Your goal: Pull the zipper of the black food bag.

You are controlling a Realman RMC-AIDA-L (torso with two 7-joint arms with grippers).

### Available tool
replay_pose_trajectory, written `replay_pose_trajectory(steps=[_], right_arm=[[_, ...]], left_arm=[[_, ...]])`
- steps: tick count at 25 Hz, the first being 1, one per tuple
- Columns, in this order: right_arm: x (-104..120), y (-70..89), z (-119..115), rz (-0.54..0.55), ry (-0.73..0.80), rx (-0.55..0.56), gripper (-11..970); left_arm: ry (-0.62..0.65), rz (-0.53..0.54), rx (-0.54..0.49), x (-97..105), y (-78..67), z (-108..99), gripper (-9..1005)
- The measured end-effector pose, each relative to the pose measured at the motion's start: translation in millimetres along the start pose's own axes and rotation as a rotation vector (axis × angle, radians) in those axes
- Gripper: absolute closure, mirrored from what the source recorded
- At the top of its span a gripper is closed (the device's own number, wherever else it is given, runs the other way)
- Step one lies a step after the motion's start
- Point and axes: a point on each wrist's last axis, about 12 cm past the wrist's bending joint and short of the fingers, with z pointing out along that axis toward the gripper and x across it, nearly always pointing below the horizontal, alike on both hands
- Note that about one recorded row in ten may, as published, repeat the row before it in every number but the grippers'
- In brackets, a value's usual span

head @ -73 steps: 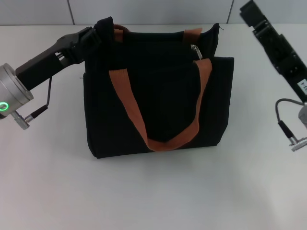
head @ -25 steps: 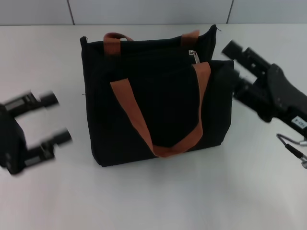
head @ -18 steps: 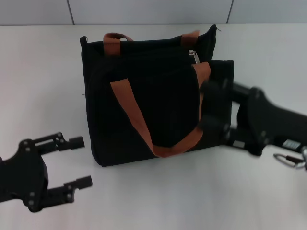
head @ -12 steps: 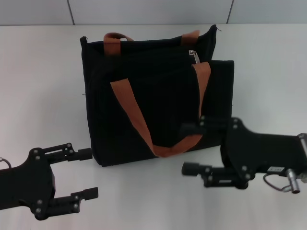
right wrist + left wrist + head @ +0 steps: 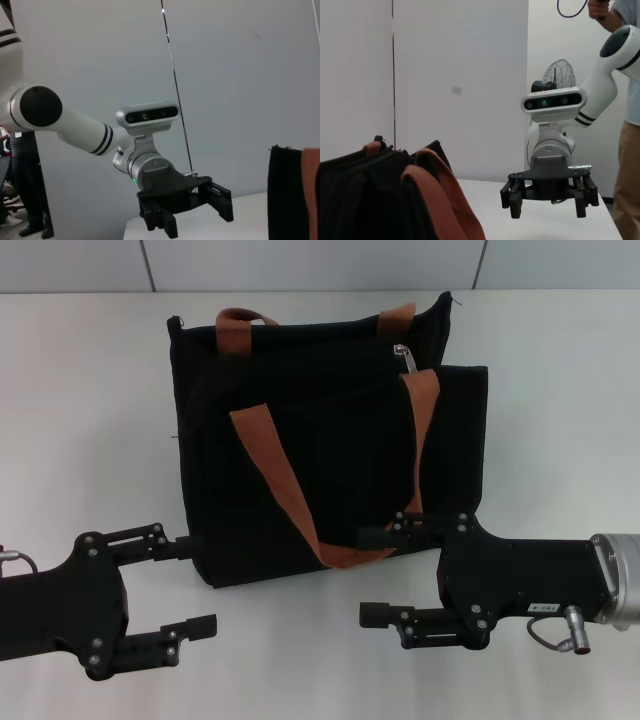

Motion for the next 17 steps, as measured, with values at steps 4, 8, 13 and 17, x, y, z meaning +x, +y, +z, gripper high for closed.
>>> replay_pose_trajectory(steps=[4,8,13,17], right_arm=[[1.2,-1.2,-0.1,0.000,0.011,0.010,242],[1.9,-3.1,2.3,-0.001,0.020,0.014,241],[2.3,-3.9,3.7,-0.003,0.024,0.016,241],[2.1,-3.9,4.4,-0.012,0.021,0.015,241]], left_arm=[[0.005,0.000,-0.006,0.8,1.0,1.3,292],[0.006,-0.001,-0.011,1.6,1.2,3.1,292],[0.006,-0.002,-0.011,1.8,1.2,3.4,292],[0.005,-0.002,-0.011,1.9,0.9,3.9,292]])
